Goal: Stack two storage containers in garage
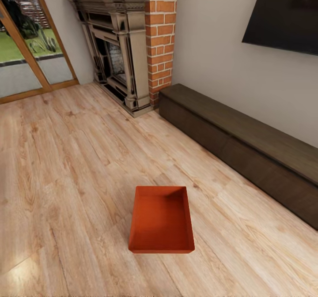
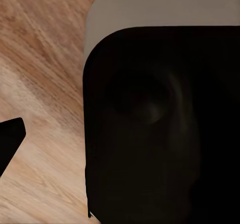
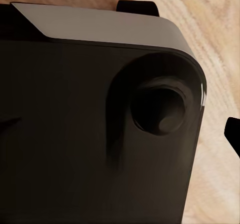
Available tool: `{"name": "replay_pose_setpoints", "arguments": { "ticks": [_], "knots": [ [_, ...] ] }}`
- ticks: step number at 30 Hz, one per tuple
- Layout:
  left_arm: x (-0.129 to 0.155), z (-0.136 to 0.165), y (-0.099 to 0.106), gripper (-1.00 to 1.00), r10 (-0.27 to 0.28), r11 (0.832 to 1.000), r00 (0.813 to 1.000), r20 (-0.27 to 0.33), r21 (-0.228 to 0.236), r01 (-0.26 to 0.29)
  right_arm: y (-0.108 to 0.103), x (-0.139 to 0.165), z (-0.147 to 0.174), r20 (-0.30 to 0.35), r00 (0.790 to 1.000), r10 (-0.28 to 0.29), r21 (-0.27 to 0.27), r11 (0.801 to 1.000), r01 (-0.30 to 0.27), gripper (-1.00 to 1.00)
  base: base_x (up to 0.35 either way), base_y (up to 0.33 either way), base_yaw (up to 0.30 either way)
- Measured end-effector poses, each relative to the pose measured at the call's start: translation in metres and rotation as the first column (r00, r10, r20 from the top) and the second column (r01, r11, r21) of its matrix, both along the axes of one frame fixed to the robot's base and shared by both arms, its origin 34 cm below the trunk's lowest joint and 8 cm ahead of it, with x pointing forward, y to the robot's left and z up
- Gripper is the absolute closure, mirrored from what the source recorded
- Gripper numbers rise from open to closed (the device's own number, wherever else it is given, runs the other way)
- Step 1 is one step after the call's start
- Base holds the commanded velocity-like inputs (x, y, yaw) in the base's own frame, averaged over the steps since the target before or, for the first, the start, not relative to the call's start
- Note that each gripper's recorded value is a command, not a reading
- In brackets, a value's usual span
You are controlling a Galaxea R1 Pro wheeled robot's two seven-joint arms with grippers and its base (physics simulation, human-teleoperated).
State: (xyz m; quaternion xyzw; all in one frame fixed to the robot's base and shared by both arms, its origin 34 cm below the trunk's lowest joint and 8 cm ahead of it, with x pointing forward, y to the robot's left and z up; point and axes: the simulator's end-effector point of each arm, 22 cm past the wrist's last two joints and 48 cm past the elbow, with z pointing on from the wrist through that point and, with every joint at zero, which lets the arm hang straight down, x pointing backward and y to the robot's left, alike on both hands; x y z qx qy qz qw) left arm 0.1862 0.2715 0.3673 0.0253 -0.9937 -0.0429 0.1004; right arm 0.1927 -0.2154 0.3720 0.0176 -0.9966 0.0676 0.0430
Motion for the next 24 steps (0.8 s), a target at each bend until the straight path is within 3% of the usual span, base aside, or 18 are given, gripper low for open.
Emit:
{"name": "replay_pose_setpoints", "arguments": {
  "ticks": [24],
  "knots": [
    [-0.015, -0.002, 0.000, -1.00, 0.000, 1.000, 0.999, -0.037, 0.000, 0.000, 0.000, -0.016, -0.002, -0.038, 0.999, 0.000, 0.000, 1.000, 0.000, -1.00, 0.000, 0.000, 0.000]
  ]
}}
